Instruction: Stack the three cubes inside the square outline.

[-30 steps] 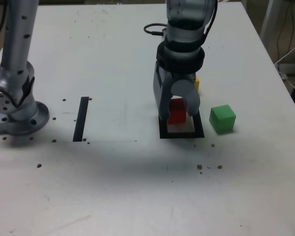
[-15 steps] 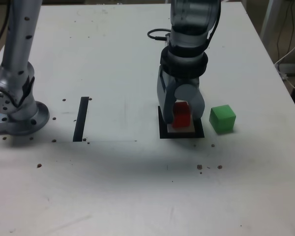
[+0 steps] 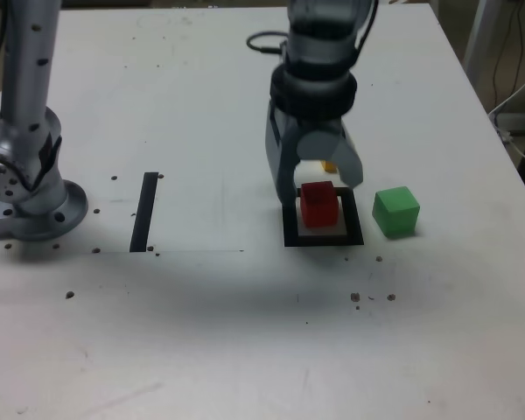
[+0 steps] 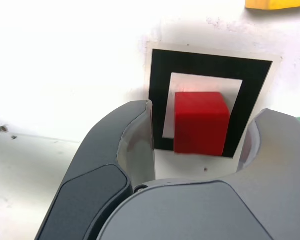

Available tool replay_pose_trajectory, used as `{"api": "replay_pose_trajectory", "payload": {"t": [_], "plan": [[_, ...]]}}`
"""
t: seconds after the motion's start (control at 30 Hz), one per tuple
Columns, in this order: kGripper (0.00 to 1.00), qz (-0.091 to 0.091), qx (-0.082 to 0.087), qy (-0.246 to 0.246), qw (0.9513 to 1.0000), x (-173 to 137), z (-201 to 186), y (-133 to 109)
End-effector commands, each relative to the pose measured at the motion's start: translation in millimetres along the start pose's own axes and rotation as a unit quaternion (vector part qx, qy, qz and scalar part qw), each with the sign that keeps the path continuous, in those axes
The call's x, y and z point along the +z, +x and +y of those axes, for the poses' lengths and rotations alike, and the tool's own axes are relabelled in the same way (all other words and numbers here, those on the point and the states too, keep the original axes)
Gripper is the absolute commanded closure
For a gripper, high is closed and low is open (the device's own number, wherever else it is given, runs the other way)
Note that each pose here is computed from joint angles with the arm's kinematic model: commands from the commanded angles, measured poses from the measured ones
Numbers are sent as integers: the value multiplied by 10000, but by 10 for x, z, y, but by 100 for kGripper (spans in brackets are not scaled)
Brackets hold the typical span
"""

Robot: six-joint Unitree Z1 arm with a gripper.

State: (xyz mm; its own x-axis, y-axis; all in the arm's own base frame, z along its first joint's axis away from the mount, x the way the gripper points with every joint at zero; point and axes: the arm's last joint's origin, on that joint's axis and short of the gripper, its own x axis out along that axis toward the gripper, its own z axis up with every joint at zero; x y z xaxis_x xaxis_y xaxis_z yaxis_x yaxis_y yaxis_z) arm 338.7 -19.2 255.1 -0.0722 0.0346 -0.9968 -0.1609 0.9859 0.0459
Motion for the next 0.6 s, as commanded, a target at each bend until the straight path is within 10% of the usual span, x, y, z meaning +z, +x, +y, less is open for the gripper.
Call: {"api": "replay_pose_trajectory", "payload": {"t": [0.0, 0.27, 0.57], "plan": [[0, -169, -9, -36, 9999, -62, 37, -158], [1, -444, 31, -436, 9981, 34, 362, -335], [2, -115, 44, -732, 9972, 424, 847, -179]]}}
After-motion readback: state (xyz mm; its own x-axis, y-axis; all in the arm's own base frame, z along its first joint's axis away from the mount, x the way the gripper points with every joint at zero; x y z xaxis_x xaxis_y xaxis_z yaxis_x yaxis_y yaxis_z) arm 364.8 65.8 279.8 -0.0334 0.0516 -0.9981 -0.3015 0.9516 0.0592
